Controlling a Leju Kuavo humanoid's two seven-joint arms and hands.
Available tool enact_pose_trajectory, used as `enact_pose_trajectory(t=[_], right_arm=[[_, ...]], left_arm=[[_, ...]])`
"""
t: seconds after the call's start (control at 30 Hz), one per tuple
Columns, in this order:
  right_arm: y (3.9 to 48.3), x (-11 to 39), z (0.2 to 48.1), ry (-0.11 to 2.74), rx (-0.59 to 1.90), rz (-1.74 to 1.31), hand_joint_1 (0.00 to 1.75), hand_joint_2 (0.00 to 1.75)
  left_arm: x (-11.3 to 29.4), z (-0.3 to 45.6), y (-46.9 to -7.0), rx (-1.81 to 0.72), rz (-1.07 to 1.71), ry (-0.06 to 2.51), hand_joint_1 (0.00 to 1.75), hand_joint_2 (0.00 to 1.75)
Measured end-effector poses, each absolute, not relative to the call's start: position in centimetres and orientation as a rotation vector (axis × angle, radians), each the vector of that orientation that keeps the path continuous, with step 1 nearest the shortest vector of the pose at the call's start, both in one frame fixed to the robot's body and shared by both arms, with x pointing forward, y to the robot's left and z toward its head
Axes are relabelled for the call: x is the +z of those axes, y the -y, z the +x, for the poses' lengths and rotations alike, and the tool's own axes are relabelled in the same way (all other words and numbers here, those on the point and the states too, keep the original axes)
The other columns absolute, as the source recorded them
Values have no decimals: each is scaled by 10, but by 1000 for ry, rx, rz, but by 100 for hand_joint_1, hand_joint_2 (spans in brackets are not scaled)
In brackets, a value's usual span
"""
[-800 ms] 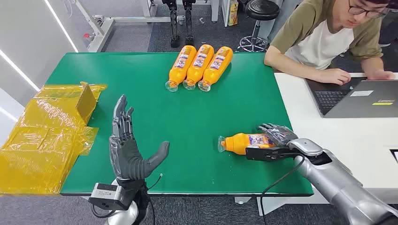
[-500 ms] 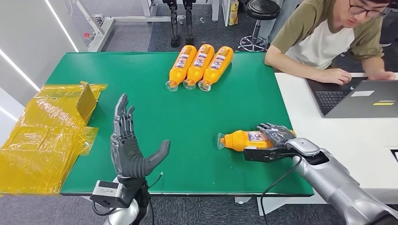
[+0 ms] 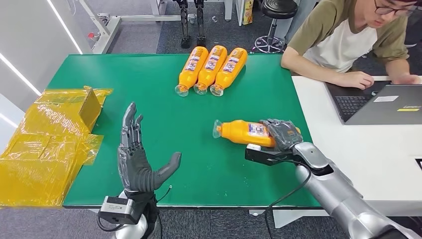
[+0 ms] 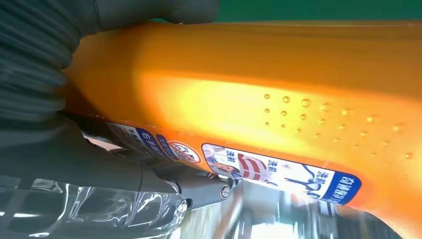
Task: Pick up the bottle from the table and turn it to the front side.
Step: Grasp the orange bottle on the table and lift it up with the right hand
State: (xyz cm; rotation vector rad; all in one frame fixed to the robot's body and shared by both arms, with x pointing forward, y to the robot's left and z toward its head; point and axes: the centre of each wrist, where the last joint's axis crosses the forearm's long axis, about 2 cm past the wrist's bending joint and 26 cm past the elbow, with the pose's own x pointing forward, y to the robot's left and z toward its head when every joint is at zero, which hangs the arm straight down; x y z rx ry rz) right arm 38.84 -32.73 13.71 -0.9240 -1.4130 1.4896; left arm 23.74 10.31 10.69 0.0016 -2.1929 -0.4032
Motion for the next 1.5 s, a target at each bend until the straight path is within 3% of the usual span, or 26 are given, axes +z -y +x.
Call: enact_pose_trajectory(t=[0.27,0.5,0.7,0.97,1.1,1.2,1.37,1.5], right_arm=[[236,125,329,2102,577,-698,175,175],[196,112,275,2145,377,-547,175,175],[180,117,256,2135,370,-497,175,175],[163,125,245,2065,541,-383,175,175],[152,126,238,1990,792,-343,153,175],[147,125,236,1928,943,-317,151,175],[145,123,234,1894,1031,-269,123,175],[144,123,234,1876,1056,-255,119,175]], left_arm=[[105,236,-92,-288,-325,1980,0,175],[100,238,-88,-316,-480,1842,0,175],[95,242,-84,-366,-592,1773,0,175],[95,248,-79,-412,-659,1761,0,175],[94,248,-79,-450,-667,1757,0,175],[94,249,-80,-477,-659,1752,0,175],[96,248,-82,-483,-645,1754,0,175],[97,246,-83,-476,-640,1761,0,175]])
